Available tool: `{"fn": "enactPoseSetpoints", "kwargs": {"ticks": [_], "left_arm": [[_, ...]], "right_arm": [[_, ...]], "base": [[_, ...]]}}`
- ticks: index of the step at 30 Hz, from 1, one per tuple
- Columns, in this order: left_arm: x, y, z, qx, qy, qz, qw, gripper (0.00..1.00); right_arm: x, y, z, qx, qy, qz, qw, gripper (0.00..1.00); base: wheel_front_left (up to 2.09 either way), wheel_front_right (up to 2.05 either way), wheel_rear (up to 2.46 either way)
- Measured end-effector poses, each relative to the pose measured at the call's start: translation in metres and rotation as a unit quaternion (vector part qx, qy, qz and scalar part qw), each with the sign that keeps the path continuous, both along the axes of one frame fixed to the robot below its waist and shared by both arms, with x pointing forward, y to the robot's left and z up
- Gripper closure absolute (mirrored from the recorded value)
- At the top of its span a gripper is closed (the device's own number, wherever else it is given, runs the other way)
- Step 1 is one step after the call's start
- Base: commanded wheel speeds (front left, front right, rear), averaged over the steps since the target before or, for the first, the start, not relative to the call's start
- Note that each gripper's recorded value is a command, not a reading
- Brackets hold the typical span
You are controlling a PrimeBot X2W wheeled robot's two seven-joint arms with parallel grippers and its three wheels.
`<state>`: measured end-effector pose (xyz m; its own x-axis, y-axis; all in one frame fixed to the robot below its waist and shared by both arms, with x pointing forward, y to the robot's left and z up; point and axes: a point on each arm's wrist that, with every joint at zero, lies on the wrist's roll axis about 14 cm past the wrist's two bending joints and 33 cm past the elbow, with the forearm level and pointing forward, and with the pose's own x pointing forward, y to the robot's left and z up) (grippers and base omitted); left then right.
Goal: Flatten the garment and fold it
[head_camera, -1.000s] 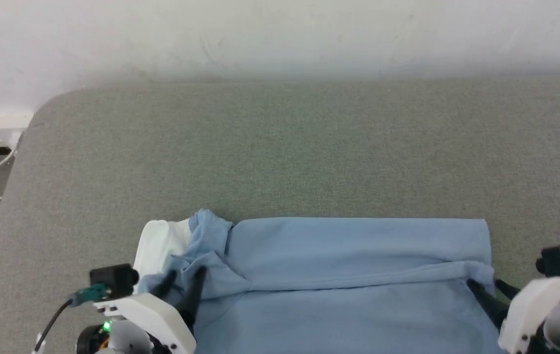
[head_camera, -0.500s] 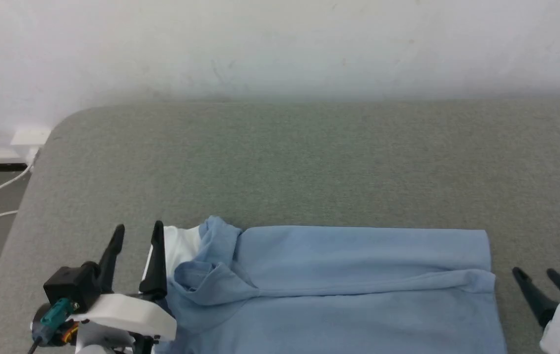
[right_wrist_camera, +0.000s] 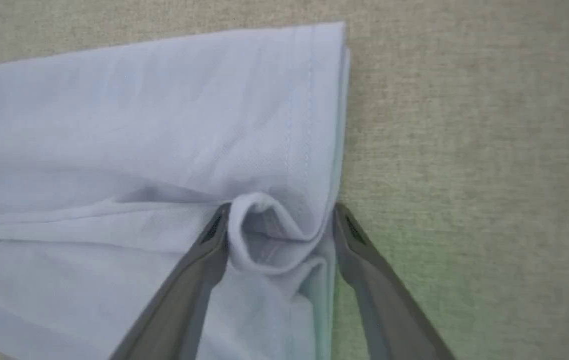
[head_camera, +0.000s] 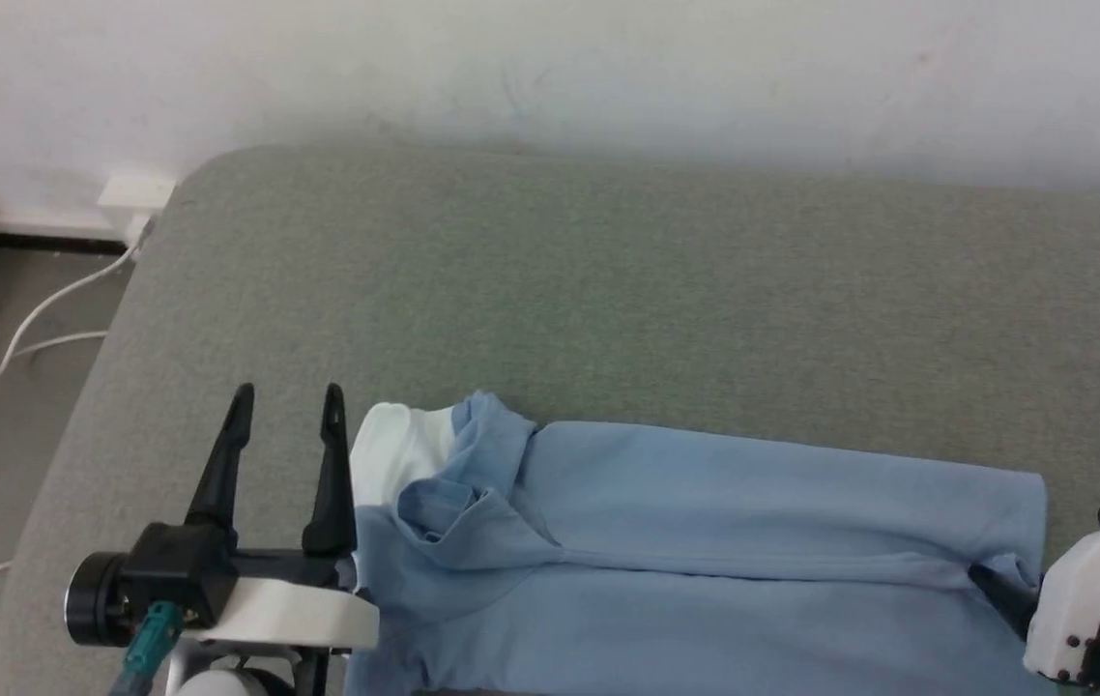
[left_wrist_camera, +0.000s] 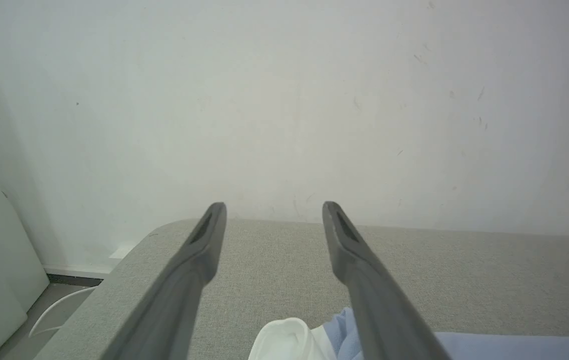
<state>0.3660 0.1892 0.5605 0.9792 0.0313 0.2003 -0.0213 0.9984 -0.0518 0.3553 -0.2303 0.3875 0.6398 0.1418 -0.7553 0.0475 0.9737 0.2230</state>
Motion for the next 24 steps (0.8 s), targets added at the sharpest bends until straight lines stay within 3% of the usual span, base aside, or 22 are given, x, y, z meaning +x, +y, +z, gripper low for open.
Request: {"fn": "enactPoseSetpoints", "kwargs": {"ticks": [7, 8, 9, 10, 15, 24], "left_arm": [[-0.003, 0.002, -0.010, 0.008, 0.012, 0.003, 1.000, 0.00], [-0.003, 0.001, -0.011, 0.009, 0.014, 0.002, 1.000, 0.00], [-0.003, 0.001, -0.012, 0.010, 0.014, 0.002, 1.000, 0.00], [-0.002, -0.001, -0.012, 0.008, 0.014, -0.001, 1.000, 0.00], [-0.003, -0.005, -0.016, 0.012, 0.019, -0.007, 1.000, 0.00], [-0.008, -0.011, -0.014, 0.023, 0.020, -0.021, 0.999, 0.00]], "right_arm": [[-0.005, 0.017, -0.022, 0.016, 0.061, 0.028, 0.998, 0.00], [-0.006, 0.019, -0.023, 0.023, 0.067, 0.028, 0.997, 0.51], [-0.007, 0.020, -0.023, 0.027, 0.074, 0.030, 0.996, 0.66], [-0.008, 0.022, -0.023, 0.028, 0.079, 0.034, 0.996, 1.00], [-0.012, 0.038, -0.022, 0.051, 0.086, 0.050, 0.994, 1.00], [-0.006, 0.023, 0.010, 0.023, 0.028, 0.057, 0.998, 1.00]], "base": [[0.00, 0.00, 0.00], [0.00, 0.00, 0.00], [0.00, 0.00, 0.00], [0.00, 0.00, 0.00], [0.00, 0.00, 0.00], [0.00, 0.00, 0.00]]}}
